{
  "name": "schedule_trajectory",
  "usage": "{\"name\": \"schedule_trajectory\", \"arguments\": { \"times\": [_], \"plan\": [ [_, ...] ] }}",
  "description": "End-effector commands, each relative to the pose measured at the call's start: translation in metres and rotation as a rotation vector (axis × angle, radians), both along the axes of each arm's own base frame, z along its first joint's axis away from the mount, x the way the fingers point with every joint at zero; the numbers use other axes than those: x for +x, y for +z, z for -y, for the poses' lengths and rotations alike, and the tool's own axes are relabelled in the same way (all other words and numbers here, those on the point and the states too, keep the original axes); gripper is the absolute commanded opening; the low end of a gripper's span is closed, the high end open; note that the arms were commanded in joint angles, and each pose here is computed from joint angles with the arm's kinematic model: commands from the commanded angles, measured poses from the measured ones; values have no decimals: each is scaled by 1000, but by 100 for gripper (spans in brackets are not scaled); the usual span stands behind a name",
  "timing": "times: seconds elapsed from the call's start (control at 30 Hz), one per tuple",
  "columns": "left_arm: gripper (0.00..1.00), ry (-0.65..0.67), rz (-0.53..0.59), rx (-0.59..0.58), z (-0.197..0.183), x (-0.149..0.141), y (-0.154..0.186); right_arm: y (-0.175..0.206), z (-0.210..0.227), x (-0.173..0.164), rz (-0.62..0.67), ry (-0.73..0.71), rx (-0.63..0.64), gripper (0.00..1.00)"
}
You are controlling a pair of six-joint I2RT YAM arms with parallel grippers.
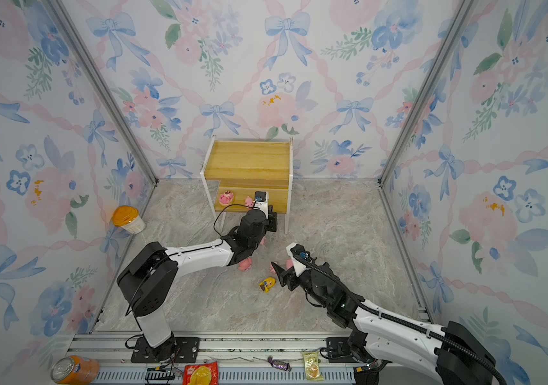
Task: Organize plastic toys on shelves
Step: Move the plastic toy from the shelf.
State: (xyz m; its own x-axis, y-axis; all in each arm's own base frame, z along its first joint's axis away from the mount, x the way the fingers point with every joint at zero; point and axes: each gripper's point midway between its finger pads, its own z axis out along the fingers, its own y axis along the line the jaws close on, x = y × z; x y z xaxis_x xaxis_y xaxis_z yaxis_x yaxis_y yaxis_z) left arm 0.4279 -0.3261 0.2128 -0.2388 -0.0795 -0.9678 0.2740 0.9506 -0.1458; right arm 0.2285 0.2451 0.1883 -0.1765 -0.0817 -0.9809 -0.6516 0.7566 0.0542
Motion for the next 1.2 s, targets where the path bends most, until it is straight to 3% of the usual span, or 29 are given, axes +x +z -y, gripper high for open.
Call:
{"name": "schedule_trajectory", "arguments": {
  "times": [0.0,1.17],
  "plan": [
    [1,31,-4,-13,1,10,1,0,-1,-3,7,8,15,79],
    [0,-4,-128,66,-1,45,-30,-13,-25,-1,17,75,26,79]
  ]
}}
